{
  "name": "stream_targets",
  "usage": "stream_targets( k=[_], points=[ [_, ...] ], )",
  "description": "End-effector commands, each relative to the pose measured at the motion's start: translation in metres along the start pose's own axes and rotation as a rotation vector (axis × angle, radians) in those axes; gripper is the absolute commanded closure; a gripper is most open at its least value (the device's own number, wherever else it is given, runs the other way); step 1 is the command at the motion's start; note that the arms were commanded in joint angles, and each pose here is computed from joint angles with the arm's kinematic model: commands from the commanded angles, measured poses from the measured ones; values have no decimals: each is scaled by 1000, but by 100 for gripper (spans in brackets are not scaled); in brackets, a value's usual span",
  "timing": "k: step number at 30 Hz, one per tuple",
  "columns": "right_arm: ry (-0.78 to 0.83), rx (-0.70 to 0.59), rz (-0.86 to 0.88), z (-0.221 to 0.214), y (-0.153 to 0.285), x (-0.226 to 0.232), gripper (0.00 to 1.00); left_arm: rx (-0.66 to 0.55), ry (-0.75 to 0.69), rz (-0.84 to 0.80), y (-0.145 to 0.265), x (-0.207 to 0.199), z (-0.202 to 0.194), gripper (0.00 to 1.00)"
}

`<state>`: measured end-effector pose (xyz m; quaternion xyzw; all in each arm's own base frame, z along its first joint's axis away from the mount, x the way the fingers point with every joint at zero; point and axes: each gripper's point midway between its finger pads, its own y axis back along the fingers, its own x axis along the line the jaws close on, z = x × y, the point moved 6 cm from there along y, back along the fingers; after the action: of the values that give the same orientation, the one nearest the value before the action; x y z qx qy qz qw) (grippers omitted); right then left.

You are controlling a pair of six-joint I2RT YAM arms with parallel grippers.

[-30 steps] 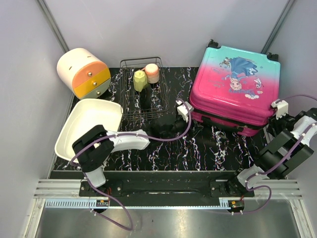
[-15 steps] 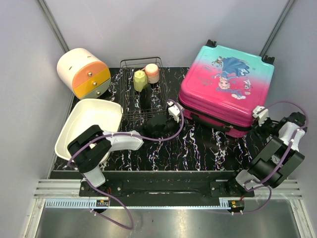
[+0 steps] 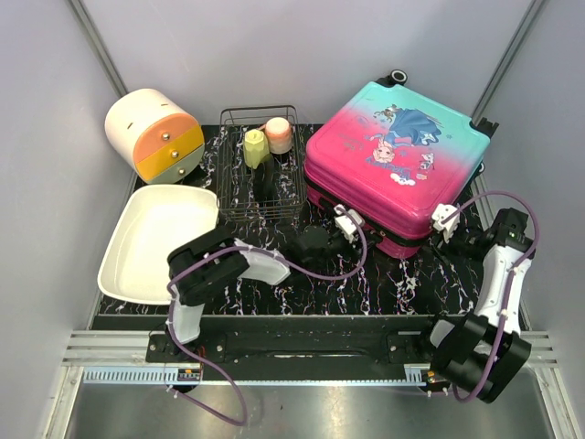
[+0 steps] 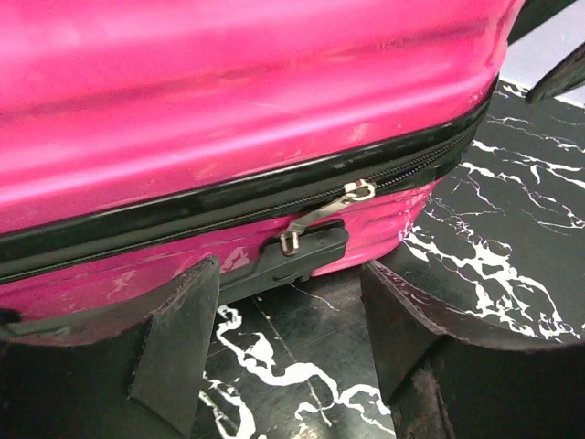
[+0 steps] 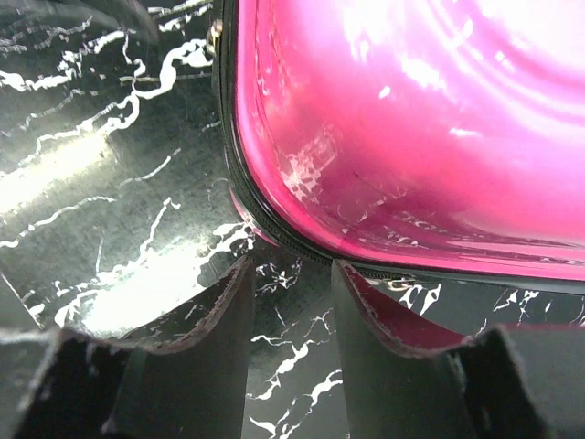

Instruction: Open, take out, and arrange the luggage

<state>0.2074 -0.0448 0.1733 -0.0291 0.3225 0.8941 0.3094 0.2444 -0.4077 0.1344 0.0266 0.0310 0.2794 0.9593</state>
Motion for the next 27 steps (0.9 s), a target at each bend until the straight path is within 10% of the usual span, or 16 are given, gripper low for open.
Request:
stream_targets(
  k=[1, 18, 27],
  points=[
    [-77, -64, -24, 24, 7, 7, 53, -157, -13, 35, -22, -10, 24, 33],
    [-167, -37, -96, 33, 22, 4, 51, -76, -10, 165, -58, -4, -16, 41],
    [-179, -23, -119, 26, 25, 8, 51, -123, 31, 177, -44, -4, 11, 78]
  ],
)
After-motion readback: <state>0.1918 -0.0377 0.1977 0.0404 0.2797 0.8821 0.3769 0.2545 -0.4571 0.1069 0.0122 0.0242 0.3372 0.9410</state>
